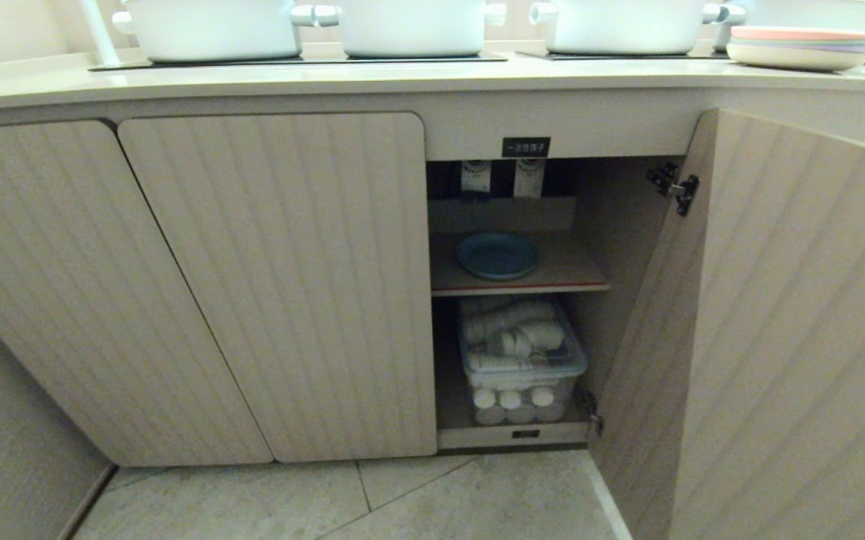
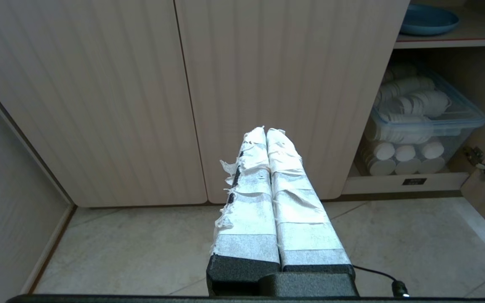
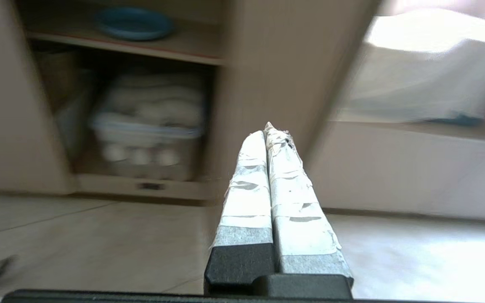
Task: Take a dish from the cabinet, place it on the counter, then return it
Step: Close the cabinet door
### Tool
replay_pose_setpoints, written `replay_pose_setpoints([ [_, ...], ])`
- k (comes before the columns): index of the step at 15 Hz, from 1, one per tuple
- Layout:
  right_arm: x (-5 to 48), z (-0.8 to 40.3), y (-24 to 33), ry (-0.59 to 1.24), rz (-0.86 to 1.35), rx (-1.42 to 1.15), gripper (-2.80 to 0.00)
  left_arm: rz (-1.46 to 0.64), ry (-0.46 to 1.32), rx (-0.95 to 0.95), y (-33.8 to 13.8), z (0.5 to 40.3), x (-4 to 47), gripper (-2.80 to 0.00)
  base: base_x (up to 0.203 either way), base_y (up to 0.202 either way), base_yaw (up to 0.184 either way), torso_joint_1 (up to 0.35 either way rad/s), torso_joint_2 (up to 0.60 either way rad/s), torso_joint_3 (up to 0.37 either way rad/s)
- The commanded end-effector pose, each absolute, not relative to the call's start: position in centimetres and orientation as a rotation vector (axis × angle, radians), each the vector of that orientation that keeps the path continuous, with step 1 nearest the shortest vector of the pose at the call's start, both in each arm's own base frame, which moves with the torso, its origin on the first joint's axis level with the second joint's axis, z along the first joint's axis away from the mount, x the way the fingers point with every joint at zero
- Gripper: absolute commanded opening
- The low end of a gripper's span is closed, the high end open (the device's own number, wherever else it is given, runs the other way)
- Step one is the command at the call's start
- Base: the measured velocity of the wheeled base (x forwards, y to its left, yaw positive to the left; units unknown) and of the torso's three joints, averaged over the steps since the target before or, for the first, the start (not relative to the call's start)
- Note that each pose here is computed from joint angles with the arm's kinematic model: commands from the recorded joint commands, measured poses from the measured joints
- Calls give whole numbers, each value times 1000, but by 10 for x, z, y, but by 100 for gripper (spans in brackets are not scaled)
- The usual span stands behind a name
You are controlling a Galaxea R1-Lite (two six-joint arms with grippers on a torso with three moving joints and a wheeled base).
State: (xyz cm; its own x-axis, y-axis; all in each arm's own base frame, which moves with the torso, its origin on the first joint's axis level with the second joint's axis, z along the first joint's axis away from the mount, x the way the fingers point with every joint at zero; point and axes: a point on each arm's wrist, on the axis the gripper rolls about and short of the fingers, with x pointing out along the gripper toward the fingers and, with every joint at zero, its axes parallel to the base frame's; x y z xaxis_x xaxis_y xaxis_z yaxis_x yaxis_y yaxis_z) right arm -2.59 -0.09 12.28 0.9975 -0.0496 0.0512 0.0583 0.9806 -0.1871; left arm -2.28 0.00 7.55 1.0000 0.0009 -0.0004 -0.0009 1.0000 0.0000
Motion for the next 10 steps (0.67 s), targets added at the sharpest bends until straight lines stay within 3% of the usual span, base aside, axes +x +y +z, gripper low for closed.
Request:
replay_pose_setpoints([
  [1, -23, 133, -3, -15, -134, -204, -280, 0, 0, 0, 0, 75, -23, -280, 0, 0, 0, 0, 0, 0],
  [10, -7, 186, -3, 37, -463, -262, -280, 1, 0, 0, 0, 75, -23, -280, 0, 0, 0, 0, 0, 0],
])
